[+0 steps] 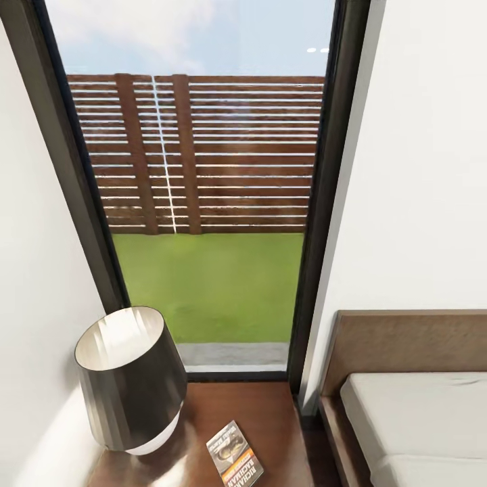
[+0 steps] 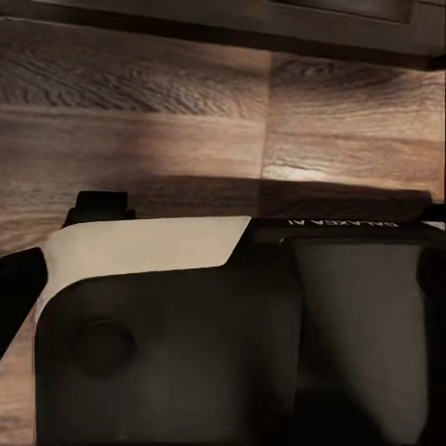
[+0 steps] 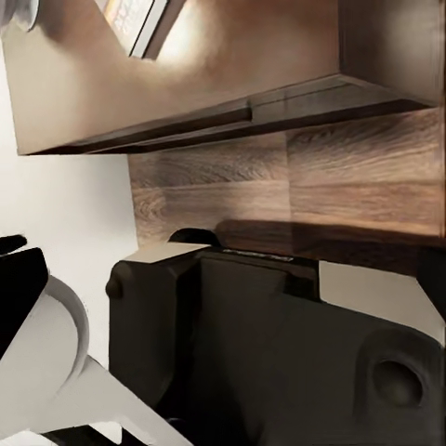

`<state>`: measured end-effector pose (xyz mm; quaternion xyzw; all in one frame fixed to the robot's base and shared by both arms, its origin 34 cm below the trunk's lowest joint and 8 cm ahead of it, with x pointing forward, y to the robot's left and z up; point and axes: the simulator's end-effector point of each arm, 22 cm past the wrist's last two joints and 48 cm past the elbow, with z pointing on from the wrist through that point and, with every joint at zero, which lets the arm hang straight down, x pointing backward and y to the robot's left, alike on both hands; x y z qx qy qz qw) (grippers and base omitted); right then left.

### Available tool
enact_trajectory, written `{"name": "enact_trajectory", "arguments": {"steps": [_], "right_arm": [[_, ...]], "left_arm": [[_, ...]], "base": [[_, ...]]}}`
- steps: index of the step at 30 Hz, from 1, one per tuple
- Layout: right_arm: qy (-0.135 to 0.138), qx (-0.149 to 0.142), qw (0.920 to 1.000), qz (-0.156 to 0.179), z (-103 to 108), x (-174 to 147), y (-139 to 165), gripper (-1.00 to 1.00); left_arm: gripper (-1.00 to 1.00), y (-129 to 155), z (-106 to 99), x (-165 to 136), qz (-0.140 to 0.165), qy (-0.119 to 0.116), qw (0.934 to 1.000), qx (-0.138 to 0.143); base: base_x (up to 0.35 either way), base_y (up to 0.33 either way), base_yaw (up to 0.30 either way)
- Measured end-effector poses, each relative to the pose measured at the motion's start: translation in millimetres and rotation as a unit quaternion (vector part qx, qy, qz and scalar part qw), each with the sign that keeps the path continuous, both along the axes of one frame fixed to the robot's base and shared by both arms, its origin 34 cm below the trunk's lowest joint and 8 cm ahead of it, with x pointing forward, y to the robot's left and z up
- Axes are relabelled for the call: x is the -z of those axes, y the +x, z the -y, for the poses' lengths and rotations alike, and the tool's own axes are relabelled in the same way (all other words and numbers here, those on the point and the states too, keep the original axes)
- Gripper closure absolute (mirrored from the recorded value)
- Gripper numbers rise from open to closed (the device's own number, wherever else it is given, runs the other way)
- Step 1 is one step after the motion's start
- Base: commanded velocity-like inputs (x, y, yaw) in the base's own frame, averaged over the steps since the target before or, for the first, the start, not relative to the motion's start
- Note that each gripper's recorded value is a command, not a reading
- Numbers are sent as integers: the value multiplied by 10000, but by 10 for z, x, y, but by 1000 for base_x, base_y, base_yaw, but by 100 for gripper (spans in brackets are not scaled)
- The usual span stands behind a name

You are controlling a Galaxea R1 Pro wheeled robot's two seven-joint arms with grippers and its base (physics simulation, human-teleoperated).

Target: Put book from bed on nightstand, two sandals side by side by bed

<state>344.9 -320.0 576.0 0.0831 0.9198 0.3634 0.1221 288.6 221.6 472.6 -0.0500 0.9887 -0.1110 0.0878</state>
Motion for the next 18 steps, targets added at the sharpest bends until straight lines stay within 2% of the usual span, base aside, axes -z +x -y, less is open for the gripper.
{"name": "enact_trajectory", "arguments": {"steps": [6, 9, 18], "right_arm": [[-473, 71, 9988, -135, 100, 168, -16, -100], [-858, 129, 9959, -241, 213, 284, -37, -100], [-949, 143, 9950, -265, 238, 310, -37, -100]], "left_arm": [[-100, -16, -49, 15, -18, 137, 9999, 23], [-100, -13, -54, 15, -13, 153, 9999, 21], [-100, -10, -55, 15, -10, 155, 9999, 16]], "base": [[0, 0, 0], [0, 0, 0], [0, 0, 0]]}}
